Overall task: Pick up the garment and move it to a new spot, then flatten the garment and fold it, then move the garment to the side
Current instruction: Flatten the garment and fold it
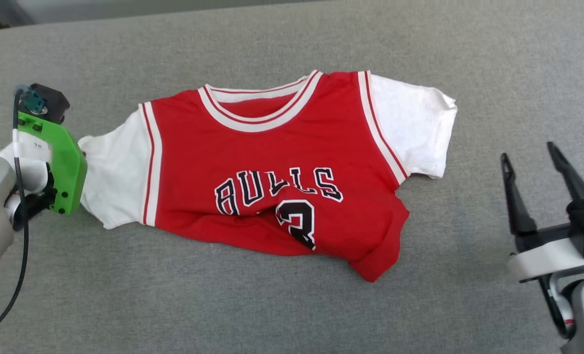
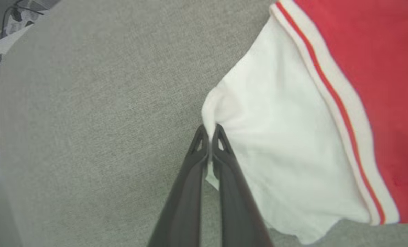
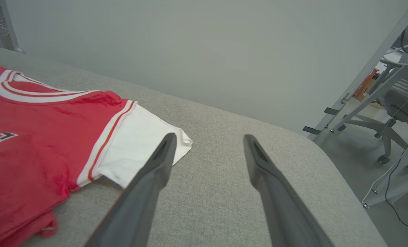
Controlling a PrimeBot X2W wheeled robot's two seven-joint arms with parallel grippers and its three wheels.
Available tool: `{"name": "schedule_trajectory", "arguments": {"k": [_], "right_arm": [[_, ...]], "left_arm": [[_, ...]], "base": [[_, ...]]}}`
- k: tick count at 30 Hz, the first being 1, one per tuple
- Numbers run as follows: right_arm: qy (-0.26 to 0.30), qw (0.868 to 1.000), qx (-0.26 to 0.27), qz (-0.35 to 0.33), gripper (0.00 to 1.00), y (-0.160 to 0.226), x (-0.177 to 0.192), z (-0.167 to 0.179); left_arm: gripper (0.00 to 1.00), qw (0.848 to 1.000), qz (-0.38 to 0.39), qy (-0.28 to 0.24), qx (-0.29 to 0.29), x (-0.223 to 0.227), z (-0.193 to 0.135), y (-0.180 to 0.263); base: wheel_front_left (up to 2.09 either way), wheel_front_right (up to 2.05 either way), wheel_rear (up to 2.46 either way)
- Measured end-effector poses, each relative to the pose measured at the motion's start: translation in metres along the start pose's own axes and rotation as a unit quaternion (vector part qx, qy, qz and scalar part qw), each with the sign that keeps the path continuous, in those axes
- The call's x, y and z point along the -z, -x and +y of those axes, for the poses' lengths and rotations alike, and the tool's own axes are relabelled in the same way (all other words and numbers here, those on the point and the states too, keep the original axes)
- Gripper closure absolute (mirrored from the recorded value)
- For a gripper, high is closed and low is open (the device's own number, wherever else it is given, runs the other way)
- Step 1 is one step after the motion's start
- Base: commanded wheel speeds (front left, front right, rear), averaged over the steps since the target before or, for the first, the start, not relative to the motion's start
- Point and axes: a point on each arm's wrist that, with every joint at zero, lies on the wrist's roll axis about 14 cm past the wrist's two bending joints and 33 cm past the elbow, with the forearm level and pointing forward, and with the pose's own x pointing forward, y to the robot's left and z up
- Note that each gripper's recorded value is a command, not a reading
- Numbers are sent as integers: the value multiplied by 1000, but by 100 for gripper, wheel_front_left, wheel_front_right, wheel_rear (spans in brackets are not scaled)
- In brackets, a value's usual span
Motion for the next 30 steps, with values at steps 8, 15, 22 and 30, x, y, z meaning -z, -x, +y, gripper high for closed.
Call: {"name": "schedule_trajectory", "arguments": {"k": [8,15,22,30], "right_arm": [[50,995,3,-87,0,-20,-61,-31],[71,988,-52,-125,0,-59,-120,-26],[51,991,-123,-33,0,-102,-117,-7],[20,963,-170,211,0,-121,-26,-3]], "left_arm": [[100,991,-127,-30,-23,-44,-1,42],[100,980,-195,-37,-31,-63,-9,74],[100,974,-220,-45,-37,-67,-15,85],[100,970,-239,-43,-33,-77,-18,82]], "base": [[0,0,0],[0,0,0],[0,0,0],[0,0,0]]}}
